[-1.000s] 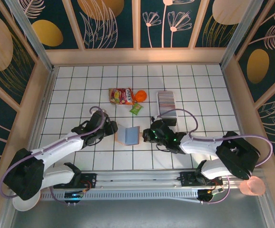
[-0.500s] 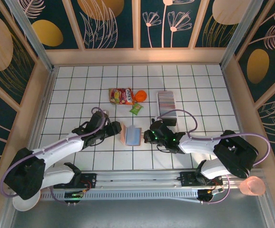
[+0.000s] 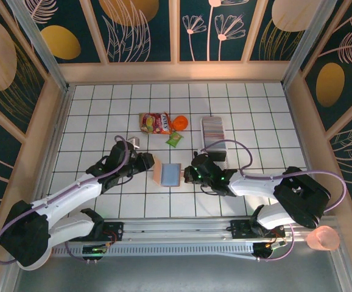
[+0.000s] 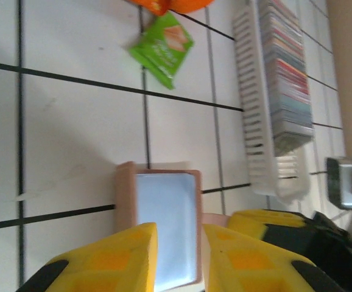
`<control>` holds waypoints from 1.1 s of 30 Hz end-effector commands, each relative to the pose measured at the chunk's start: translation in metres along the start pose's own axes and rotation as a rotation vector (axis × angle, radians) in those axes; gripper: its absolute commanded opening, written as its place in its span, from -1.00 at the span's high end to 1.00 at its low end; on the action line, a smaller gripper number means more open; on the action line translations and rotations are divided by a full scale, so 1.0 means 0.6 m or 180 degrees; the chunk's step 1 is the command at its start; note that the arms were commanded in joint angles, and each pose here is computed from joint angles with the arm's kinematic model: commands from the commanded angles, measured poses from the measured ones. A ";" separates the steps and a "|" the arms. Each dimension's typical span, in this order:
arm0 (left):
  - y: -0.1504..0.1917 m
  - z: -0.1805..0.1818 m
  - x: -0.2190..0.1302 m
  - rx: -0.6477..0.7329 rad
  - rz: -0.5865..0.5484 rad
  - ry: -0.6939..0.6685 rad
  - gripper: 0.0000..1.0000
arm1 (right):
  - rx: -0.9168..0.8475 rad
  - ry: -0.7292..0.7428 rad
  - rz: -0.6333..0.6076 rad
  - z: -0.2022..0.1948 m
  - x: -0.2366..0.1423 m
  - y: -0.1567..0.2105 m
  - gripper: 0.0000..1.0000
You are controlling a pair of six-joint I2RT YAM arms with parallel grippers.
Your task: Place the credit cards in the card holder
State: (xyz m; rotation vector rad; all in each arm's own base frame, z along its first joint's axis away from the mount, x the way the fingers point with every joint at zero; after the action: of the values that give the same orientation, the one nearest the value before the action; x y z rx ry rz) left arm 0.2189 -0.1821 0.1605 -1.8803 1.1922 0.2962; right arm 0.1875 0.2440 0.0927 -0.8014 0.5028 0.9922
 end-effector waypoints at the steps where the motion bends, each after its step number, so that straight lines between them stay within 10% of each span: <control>1: -0.007 -0.029 0.004 0.0126 0.0107 0.0318 0.53 | -0.0043 -0.0042 -0.0150 0.021 -0.010 -0.016 1.00; 18: 0.043 0.079 0.040 0.0203 0.0377 -0.0834 0.25 | -0.0113 0.0173 -0.0187 0.017 0.001 -0.029 1.00; 33: 0.070 0.079 0.037 0.0094 0.0403 -0.0533 0.17 | -0.0113 0.0186 -0.0155 0.021 0.007 -0.030 1.00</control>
State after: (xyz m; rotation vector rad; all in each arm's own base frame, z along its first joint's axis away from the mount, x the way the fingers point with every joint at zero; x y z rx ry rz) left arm 0.2079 -0.1590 0.0941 -1.6828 1.1510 0.5448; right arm 0.1977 0.2480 0.0971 -0.8604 0.5288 0.9617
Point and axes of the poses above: each hand's point on the last joint's axis, 136 mm out from that joint toward the fingers, its own x axis out along the fingers, its own z axis along the line the jaws close on, y = z × x, the point moved 6 cm from there along -x, back along the fingers, and after that the axes turned 11 degrees about x, right-handed, at the moved point
